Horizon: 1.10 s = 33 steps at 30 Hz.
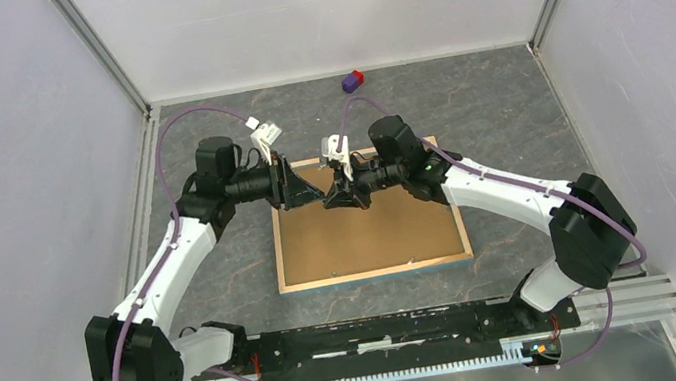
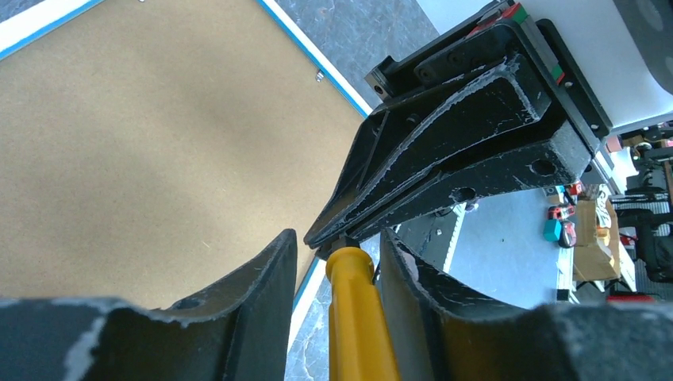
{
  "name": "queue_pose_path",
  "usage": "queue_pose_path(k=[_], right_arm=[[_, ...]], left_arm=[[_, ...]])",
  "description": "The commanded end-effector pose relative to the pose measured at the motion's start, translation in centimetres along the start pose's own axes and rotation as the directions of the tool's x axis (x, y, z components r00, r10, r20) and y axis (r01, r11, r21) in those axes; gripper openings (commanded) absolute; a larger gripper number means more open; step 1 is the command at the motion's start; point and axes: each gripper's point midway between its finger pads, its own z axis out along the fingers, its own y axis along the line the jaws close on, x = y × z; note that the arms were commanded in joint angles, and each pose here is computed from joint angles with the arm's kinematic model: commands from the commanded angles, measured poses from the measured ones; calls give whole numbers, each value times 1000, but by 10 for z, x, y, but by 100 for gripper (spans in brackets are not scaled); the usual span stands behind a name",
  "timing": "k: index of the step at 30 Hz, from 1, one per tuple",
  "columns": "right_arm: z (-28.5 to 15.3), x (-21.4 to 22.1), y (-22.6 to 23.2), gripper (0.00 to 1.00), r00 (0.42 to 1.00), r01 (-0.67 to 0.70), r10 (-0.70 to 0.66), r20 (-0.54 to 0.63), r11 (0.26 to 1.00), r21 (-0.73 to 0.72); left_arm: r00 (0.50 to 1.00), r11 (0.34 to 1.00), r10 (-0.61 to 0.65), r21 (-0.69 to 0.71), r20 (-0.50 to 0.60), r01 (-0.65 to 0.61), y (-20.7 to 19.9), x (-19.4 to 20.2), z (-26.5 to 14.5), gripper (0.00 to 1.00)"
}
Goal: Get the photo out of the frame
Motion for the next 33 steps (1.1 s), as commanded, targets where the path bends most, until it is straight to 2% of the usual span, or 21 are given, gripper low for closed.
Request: queue_pose_path(k=[1,5,6,7,8,9,10,14,17,20,25,33], right_arm=[[3,-7,2,0,999,32,-31,23,999,-18],[2,-6,2,0,999,29,-29,16,999,-20],[1,-5,1,6,1000,29,-28,14,999,-15],[0,-5,-2,18,1000,27,-27,13,1000,-9],[-3,-2,-5,34,1000,17,-17,1,1000,-2],[-6,2,-8,48,1000,8,-8,-16,1000,8],[-10,6,-12,57,999,5,-4,-31,1000,21],[-35,39,-29,69,991,36,-23,-135,995,97],[-54,75,-39,72,965,59,-13,-261,984,169],[-75,103,-52,72,954,7,68,-293,969,249],[-119,125,-96,71,940,-113,234,-247,900,422],[-171,169,-144,70,877,-277,460,-135,715,642]], left_arm=[[1000,999,14,49,-11,-13,-12,-5,4,43],[1000,998,19,61,-15,-18,-14,-5,5,18],[1000,998,19,64,-13,-19,-14,-6,6,12],[1000,998,18,61,-11,-18,-13,-7,6,6],[1000,999,23,50,-5,-22,-11,-8,7,2],[999,999,33,18,6,-33,-5,-11,7,2],[998,998,57,-20,16,-57,2,-15,7,2],[979,950,199,-251,35,-184,45,-33,1,2],[969,886,248,-403,-4,-228,87,-39,1,2],[966,853,254,-461,-43,-245,116,-38,8,2],[968,825,237,-508,-85,-246,149,-39,22,2],[959,802,256,-527,-122,-281,174,-47,37,2]])
